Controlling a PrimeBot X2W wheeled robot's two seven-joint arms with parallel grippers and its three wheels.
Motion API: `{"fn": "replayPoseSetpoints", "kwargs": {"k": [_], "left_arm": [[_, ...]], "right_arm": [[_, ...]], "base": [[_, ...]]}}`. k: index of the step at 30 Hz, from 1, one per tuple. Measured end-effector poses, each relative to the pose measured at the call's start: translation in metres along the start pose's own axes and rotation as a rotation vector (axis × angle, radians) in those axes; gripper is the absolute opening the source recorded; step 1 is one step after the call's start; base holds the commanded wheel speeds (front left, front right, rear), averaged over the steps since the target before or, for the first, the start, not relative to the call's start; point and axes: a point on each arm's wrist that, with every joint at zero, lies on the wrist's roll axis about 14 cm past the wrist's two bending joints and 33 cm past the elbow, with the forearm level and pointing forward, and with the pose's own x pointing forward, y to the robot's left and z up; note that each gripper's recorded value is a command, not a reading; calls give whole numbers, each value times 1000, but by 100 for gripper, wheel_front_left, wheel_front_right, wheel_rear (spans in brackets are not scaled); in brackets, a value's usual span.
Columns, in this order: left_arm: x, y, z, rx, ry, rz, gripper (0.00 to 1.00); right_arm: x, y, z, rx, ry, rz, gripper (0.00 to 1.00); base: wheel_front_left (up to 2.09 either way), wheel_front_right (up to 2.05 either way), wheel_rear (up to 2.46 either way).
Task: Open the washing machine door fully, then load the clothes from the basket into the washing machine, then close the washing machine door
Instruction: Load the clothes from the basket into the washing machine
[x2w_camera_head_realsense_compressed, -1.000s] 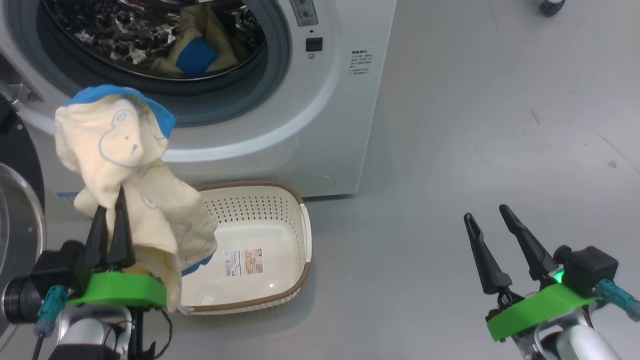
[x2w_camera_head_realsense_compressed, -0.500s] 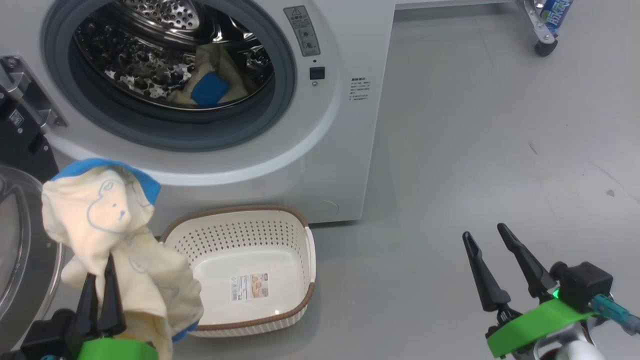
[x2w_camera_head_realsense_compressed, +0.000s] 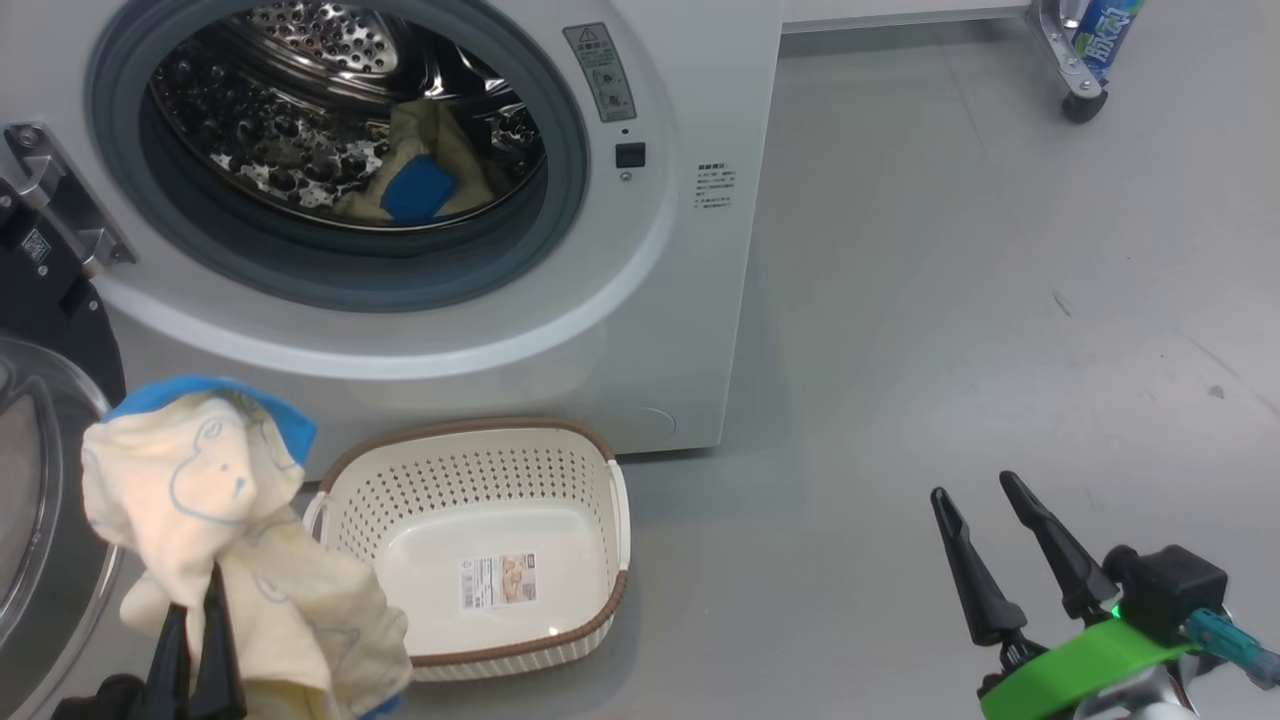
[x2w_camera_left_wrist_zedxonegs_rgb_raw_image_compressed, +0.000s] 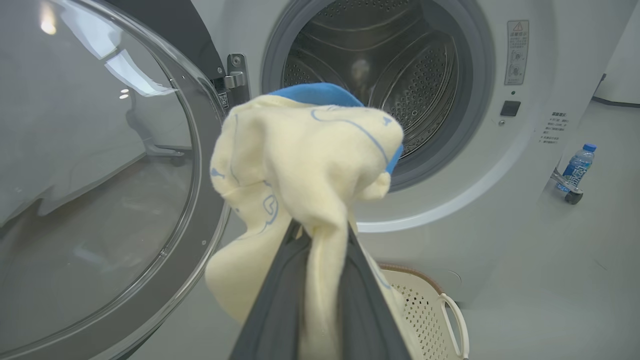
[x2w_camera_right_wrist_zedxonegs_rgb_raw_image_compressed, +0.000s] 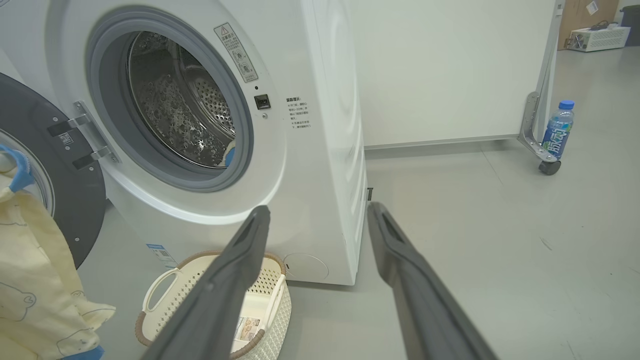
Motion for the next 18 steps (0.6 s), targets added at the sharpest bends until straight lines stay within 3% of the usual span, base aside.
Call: {"fn": "replayPoseSetpoints", "kwargs": {"k": [18], "left_arm": [[3,0,-13,-10,39,7,0]], "right_arm": [[4,-3,-9,7,30,-8,100]], "base": [[0,0,0]]}}
